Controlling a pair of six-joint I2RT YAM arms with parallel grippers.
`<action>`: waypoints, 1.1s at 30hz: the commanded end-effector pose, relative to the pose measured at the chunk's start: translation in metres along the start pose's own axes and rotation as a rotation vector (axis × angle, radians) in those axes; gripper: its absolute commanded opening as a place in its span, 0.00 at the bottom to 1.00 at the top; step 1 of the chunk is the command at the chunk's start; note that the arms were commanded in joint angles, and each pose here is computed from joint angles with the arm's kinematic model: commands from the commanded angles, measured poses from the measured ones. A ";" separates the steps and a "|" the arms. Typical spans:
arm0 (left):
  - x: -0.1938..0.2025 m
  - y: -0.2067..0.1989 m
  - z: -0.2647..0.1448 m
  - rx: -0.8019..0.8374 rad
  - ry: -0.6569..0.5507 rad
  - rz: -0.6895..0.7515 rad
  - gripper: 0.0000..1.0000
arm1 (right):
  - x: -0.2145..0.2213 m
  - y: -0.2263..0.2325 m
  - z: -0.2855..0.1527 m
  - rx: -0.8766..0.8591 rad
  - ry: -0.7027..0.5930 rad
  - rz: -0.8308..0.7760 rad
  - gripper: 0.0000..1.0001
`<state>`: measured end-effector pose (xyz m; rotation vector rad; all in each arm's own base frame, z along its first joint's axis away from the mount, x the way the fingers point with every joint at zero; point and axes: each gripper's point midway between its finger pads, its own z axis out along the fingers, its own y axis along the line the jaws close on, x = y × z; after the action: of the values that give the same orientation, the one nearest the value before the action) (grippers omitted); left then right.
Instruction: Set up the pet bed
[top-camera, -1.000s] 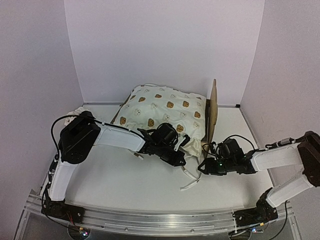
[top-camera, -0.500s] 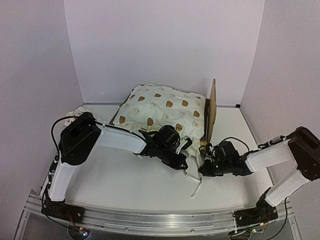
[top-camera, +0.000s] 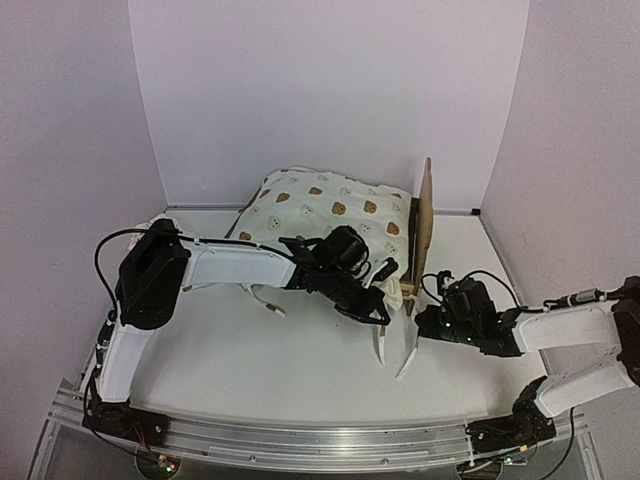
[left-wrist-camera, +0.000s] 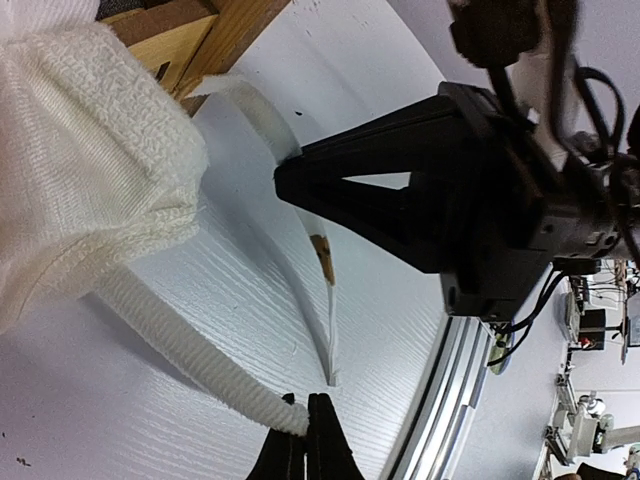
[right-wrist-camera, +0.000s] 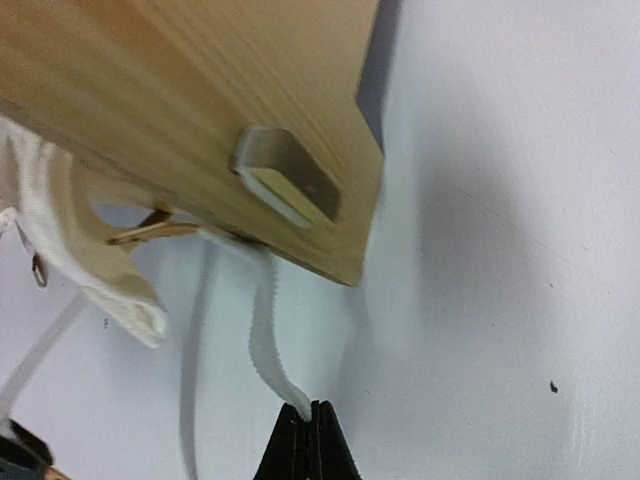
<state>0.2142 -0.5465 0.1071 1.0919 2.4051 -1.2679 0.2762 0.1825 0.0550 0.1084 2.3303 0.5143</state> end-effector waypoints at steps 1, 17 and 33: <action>-0.019 -0.052 -0.025 0.157 0.001 -0.013 0.01 | -0.006 -0.011 0.008 0.031 -0.087 0.140 0.00; -0.023 -0.095 -0.036 0.485 0.072 -0.261 0.00 | 0.003 0.024 0.020 -0.076 -0.228 0.381 0.00; -0.001 -0.065 -0.005 0.533 0.086 -0.415 0.00 | 0.022 -0.016 0.005 0.010 -0.232 0.504 0.00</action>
<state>0.1794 -0.5544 0.1347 0.7106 2.6210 -1.9746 0.2686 0.1835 0.0380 0.6179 2.0762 0.6822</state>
